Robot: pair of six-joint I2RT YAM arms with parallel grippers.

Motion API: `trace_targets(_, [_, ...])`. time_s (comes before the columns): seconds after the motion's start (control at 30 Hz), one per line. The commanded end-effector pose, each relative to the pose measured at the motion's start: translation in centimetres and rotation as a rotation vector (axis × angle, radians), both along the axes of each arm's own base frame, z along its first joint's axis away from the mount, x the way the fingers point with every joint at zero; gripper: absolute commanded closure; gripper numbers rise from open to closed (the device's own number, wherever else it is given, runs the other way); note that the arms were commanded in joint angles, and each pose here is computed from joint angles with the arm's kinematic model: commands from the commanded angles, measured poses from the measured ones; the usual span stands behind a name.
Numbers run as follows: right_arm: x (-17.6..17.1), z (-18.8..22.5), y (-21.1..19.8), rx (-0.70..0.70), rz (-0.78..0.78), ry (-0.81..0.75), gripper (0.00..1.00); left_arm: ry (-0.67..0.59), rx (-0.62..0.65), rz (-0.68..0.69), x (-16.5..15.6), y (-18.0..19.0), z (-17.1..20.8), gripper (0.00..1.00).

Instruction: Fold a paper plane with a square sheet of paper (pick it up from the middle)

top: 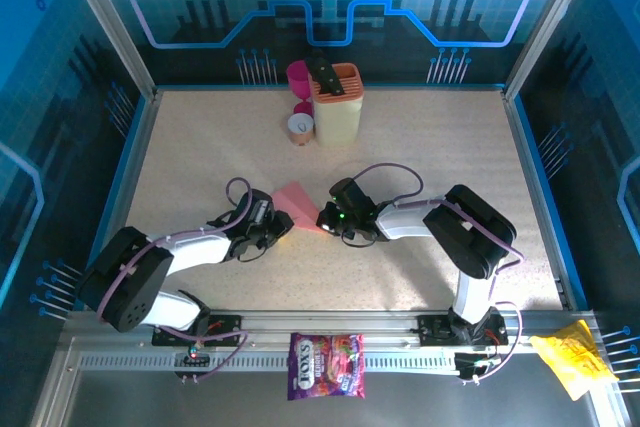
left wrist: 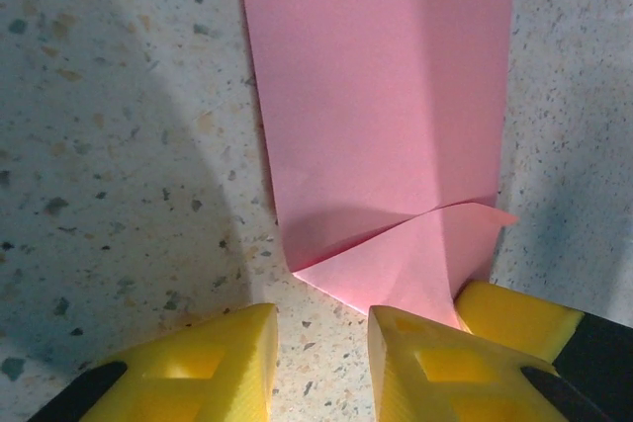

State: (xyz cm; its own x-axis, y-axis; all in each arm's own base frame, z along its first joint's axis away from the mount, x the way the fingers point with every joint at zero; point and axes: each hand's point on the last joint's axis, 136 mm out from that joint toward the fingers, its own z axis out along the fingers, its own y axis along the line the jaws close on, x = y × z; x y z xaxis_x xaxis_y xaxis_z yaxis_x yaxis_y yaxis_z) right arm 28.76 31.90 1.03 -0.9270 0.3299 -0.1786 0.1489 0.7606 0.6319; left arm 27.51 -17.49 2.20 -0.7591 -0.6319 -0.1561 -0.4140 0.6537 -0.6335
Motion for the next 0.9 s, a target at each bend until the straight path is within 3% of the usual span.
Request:
trace_targets(0.0, [-5.7, -7.7, -5.4, -0.261, -0.008, 0.228, 1.0, -0.019, 0.016, -0.003, 0.7, -0.1, 0.3, 0.68])
trace_targets(0.87, [-6.1, -8.3, -5.9, -0.278, -0.006, 0.241, 1.0, -0.104, -0.008, 0.002, 4.0, -0.1, 1.2, 0.73])
